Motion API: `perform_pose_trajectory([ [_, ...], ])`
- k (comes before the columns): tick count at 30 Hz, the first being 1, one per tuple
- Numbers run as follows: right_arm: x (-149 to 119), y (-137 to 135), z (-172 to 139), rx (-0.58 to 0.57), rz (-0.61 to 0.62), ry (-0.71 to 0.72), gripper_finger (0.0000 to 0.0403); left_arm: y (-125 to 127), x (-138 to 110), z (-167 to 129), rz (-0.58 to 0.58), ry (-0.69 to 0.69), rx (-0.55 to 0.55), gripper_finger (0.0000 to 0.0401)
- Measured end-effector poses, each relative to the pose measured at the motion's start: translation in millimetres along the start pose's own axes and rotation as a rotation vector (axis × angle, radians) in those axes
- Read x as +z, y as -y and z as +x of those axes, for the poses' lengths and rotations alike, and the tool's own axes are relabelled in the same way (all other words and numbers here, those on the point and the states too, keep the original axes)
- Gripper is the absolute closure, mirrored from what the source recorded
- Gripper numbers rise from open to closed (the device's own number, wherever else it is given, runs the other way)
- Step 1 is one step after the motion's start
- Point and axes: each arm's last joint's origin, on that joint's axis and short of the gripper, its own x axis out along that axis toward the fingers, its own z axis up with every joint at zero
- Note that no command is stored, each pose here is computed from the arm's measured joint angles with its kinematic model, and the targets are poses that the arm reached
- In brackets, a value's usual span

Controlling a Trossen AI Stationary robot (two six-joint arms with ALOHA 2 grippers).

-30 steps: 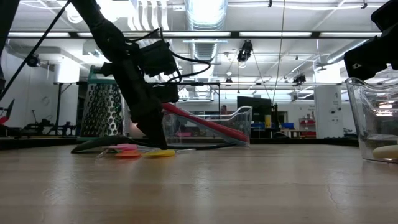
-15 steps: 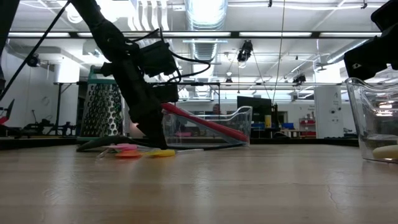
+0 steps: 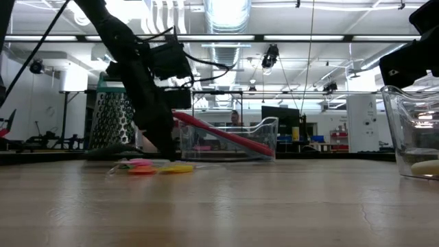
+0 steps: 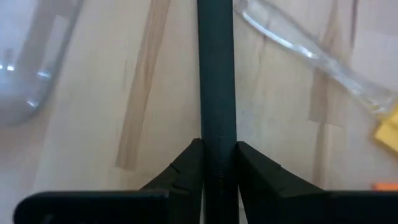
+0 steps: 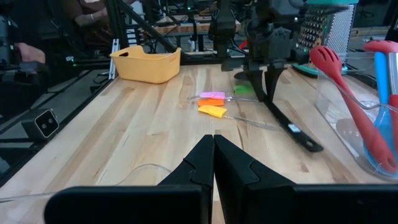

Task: Pick & Place Kitchen Items
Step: Put the black slotted spoon into the top transparent bin

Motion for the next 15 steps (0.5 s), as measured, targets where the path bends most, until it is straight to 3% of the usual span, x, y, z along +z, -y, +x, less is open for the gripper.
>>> perform_pose_trajectory([
  [7,0,0,0,0.000,0.000,0.000,0.0394,0,3,-27,0.003,0.039,0.009,0.0321],
  [15,0,0,0,0.000,-0.001,0.000,0.0394,1,14,-67,0.020,0.182,0.022,0.0321],
])
